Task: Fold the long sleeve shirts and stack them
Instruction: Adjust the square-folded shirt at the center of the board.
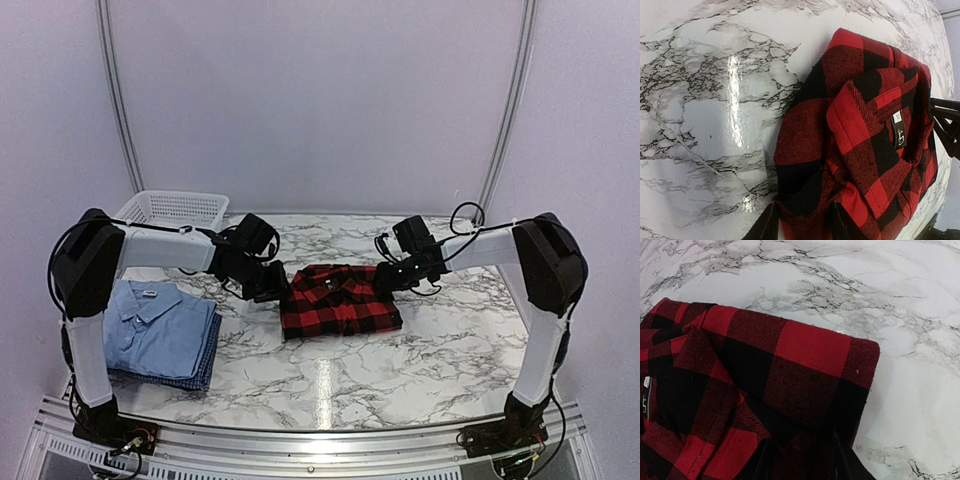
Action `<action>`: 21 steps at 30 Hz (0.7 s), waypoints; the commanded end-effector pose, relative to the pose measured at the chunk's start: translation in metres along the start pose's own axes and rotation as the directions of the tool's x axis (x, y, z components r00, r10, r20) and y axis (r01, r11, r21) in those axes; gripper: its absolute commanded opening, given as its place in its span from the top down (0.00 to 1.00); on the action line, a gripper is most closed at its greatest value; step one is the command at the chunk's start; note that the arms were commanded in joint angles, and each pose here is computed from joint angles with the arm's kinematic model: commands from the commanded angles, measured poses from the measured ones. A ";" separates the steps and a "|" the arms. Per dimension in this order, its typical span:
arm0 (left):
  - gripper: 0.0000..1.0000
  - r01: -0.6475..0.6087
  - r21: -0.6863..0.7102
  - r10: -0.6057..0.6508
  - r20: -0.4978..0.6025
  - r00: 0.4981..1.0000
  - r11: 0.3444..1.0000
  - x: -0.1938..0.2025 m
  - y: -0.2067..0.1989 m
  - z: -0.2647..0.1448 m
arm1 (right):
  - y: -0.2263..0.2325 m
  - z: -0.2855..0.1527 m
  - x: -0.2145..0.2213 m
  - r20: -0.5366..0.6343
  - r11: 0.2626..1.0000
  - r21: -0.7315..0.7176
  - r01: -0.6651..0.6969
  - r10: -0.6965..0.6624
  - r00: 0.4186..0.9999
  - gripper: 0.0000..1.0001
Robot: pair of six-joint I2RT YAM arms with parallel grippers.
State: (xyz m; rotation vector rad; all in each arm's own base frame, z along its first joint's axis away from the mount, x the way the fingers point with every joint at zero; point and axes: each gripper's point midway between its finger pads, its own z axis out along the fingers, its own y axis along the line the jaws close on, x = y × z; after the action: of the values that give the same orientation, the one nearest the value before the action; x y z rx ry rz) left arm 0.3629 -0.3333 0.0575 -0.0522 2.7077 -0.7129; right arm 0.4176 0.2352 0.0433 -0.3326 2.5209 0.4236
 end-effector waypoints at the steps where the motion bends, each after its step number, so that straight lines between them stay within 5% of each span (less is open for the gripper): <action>1: 0.66 -0.011 0.022 0.010 0.006 1.000 1.000 -0.008 -0.007 0.005 | 0.007 0.005 -0.004 0.013 1.000 -0.018 0.022 -0.022 1.000 0.66; 9: 0.82 -0.017 0.034 0.016 0.016 1.000 0.999 -0.013 -0.013 0.003 | 0.008 -0.010 -0.014 0.039 1.000 0.013 0.026 -0.027 0.999 0.68; 21: 0.85 -0.023 0.038 0.023 0.023 0.999 0.999 -0.015 -0.015 0.001 | 0.018 -0.003 -0.015 0.025 0.996 0.057 0.075 -0.077 0.997 0.63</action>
State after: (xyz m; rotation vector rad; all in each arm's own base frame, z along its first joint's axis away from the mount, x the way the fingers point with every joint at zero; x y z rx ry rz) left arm 0.3681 -0.3406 0.0600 -0.0387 2.6999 -0.7359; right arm 0.4154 0.2408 0.0421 -0.3680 2.5197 0.3693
